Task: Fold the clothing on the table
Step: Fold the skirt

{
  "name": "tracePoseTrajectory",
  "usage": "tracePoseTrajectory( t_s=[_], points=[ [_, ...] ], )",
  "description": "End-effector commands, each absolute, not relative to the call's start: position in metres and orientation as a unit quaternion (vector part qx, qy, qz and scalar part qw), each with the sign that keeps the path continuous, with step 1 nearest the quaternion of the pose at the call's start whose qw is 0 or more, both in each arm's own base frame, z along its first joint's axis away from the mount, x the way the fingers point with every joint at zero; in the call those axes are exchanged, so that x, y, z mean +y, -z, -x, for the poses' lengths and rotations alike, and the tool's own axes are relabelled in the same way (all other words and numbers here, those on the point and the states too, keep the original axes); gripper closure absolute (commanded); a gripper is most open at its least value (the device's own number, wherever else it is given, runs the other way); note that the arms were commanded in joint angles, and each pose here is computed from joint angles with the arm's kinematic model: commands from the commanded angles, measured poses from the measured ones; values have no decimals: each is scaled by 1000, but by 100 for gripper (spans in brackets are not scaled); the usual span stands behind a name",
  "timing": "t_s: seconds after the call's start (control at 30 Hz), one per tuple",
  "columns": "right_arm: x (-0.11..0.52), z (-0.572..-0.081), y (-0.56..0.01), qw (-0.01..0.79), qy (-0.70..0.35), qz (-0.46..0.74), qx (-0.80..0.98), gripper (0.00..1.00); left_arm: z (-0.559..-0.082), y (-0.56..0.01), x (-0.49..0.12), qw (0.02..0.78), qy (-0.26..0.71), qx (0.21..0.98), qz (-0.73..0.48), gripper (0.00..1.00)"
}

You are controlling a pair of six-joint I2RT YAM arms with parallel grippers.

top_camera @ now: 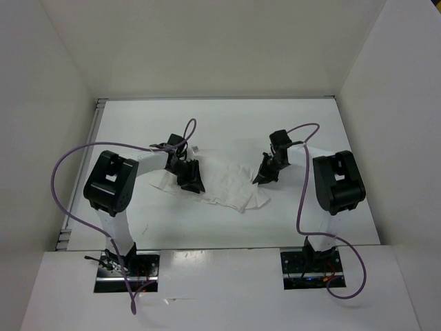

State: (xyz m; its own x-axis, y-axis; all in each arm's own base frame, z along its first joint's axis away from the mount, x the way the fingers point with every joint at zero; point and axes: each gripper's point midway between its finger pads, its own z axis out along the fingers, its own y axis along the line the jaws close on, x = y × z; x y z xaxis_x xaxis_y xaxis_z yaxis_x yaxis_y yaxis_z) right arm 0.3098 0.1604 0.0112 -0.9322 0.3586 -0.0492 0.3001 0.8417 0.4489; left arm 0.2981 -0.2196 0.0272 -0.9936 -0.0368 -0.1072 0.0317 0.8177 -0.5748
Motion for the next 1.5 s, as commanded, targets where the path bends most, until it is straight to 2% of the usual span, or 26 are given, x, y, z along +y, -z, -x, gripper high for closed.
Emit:
tracePoseTrajectory(
  t_s=[0.0, 0.23, 0.4, 0.7, 1.0, 1.17, 1.27, 1.37, 1.47],
  points=[
    [154, -316, -6, 70, -196, -166, 964, 100, -281, -1, -222, 26, 294, 956, 1, 61],
    [172, -327, -43, 92, -254, -144, 952, 100, -263, 21, -224, 4, 257, 966, -4, 61],
    [188, -330, -76, 101, -309, -118, 938, 100, -272, 22, -232, 9, 261, 965, -6, 62],
    [219, -334, -176, 144, -419, -64, 894, 100, -284, 23, -254, 16, 268, 963, -20, 62],
    [235, -336, -212, 143, -484, -38, 862, 100, -288, 14, -281, 15, 292, 956, -34, 62],
    [238, -340, -212, 141, -489, -31, 861, 100, -298, -32, -287, 54, 309, 949, -44, 61],
    [237, -341, -214, 147, -484, -28, 862, 100, -302, -69, -283, 85, 308, 946, -58, 56],
    [229, -346, -210, 150, -475, -33, 866, 100, -312, -116, -264, 140, 310, 939, -54, 54],
    [219, -347, -201, 149, -468, -38, 870, 100, -318, -139, -235, 177, 285, 942, -31, 51]
  ],
)
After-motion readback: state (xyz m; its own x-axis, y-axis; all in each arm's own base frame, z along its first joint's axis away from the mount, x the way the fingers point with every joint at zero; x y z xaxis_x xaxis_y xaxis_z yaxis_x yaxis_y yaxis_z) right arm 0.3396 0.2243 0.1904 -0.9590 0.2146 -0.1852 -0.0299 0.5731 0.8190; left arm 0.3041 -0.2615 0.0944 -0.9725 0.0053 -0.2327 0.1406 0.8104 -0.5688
